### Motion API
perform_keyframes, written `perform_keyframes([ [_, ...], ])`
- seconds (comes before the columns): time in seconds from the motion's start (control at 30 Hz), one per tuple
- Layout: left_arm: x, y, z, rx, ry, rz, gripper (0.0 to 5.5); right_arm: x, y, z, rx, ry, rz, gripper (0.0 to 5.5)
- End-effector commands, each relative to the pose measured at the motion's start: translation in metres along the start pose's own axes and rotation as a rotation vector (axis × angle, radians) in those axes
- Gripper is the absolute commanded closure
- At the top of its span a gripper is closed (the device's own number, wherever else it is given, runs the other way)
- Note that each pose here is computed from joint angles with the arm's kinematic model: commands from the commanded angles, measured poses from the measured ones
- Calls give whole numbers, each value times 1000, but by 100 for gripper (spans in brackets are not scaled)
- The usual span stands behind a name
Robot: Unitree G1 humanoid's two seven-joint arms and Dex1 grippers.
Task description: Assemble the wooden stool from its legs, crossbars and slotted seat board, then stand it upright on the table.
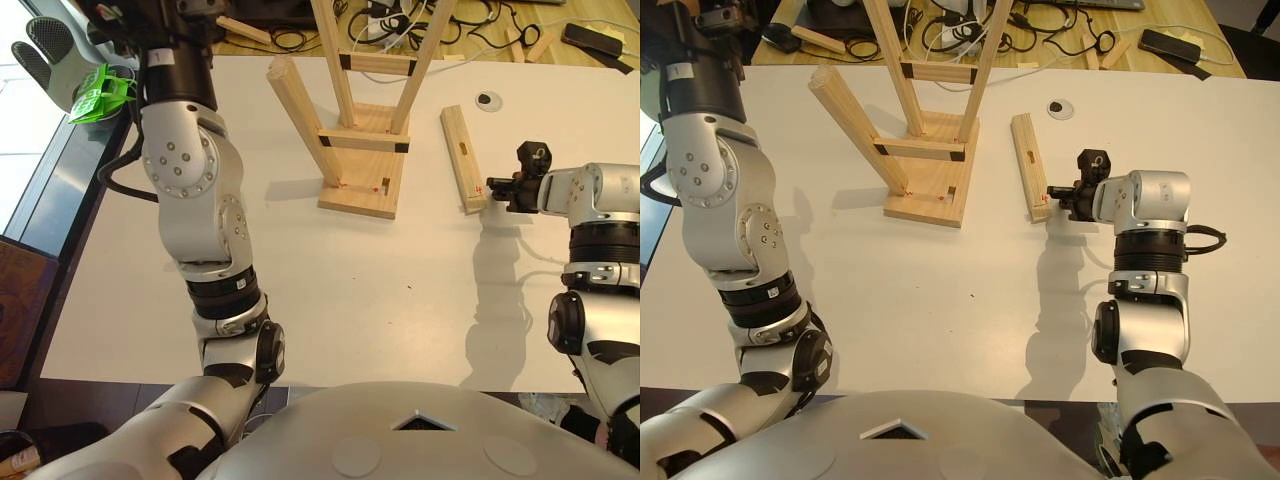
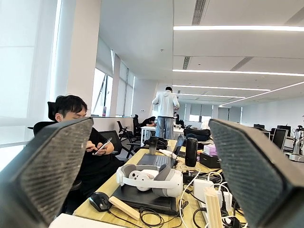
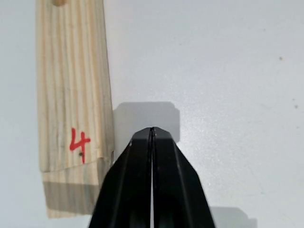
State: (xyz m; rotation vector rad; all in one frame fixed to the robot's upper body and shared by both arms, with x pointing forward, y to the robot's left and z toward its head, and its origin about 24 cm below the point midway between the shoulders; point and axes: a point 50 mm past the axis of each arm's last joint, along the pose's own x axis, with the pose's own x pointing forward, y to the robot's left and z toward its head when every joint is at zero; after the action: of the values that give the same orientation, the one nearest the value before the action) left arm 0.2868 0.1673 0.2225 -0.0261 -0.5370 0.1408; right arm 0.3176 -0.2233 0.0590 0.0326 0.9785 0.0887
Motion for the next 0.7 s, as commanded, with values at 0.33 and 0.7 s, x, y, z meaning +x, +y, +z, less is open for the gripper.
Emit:
perform_keyframes([
  [0.33, -3, 1, -1, -3, 34, 5, 99, -14, 25, 43, -141, -122, 19, 548],
  [0.7, -5, 1, -2, -12, 37, 23, 99, -7, 26, 23, -131, 9, 39, 425],
])
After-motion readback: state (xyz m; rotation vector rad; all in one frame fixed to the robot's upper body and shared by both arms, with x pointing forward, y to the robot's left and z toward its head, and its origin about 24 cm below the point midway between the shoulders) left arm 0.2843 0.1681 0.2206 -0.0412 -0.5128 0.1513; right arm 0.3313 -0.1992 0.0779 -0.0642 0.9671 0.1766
